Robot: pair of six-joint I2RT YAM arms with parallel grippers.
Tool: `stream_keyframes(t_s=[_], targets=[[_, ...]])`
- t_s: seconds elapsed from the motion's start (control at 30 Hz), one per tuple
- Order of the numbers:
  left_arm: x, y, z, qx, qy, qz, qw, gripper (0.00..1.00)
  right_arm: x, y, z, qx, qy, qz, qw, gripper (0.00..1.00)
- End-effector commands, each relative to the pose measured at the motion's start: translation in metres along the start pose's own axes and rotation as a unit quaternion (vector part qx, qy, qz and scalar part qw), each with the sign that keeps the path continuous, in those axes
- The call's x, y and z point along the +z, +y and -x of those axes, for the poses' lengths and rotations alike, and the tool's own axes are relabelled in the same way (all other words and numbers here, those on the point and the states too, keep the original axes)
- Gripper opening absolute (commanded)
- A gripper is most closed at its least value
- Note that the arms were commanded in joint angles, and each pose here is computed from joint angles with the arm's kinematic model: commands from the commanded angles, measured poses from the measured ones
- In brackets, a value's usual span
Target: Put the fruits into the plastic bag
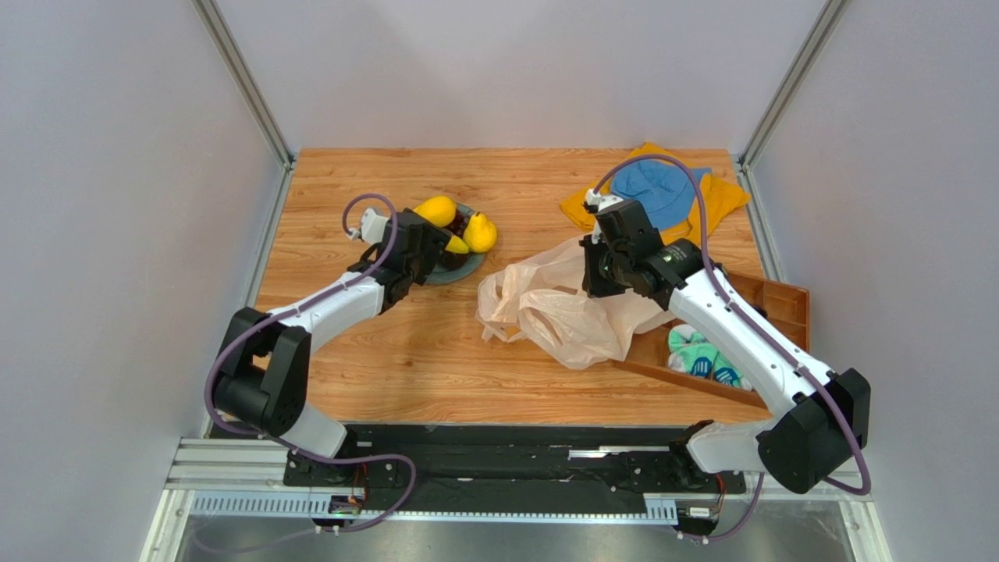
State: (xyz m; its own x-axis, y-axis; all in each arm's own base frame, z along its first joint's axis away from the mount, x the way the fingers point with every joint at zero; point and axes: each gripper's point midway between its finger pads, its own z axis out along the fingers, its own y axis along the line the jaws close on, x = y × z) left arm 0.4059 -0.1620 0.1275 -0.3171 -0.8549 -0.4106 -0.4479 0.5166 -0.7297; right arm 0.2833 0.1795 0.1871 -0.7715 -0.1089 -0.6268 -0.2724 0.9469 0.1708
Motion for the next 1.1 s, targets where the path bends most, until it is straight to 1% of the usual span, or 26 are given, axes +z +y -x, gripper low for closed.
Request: stream_keyframes(t_s=[0.0, 0.13, 0.2, 0.47, 0.67, 0.77, 0.83, 0.87, 1.03, 1.07], targets=[[0.010, -0.012, 0.003, -0.018, -0.013, -0.007, 1.000, 0.79, -0.008, 0.003, 0.012, -0.003, -0.030, 0.017, 0.999, 0.00], [0.016, -0.008, 0.001, -0.027, -0.015, -0.004, 1.000, 0.75, -0.008, 0.002, 0.011, -0.003, -0.031, 0.019, 0.999, 0.00], [0.017, -0.016, 0.002, -0.022, -0.016, -0.017, 0.999, 0.73, -0.009, 0.001, 0.011, -0.003, -0.032, 0.018, 0.999, 0.00], [0.017, -0.018, 0.008, -0.013, -0.030, -0.015, 0.999, 0.71, -0.008, -0.001, 0.010, -0.004, -0.031, 0.016, 0.999, 0.00], [0.021, -0.022, 0.008, -0.011, -0.029, -0.016, 0.999, 0.65, -0.008, -0.003, 0.009, -0.005, -0.032, 0.015, 0.999, 0.00], [0.021, -0.022, 0.009, -0.009, -0.030, -0.016, 0.999, 0.60, -0.009, -0.003, 0.009, -0.003, -0.032, 0.014, 0.999, 0.00], [0.021, -0.022, 0.008, -0.006, -0.029, -0.015, 0.999, 0.58, -0.009, 0.003, 0.007, -0.005, -0.027, 0.030, 0.999, 0.00], [0.021, -0.024, 0.009, -0.006, -0.030, -0.016, 0.999, 0.54, -0.009, 0.002, 0.008, -0.005, -0.027, 0.031, 0.999, 0.00], [0.020, -0.024, 0.008, -0.008, -0.027, -0.017, 0.999, 0.46, -0.009, 0.001, 0.006, -0.005, -0.026, 0.029, 0.999, 0.00], [0.020, -0.022, 0.007, -0.008, -0.024, -0.017, 1.000, 0.41, -0.009, 0.002, 0.006, -0.005, -0.028, 0.030, 0.999, 0.00]])
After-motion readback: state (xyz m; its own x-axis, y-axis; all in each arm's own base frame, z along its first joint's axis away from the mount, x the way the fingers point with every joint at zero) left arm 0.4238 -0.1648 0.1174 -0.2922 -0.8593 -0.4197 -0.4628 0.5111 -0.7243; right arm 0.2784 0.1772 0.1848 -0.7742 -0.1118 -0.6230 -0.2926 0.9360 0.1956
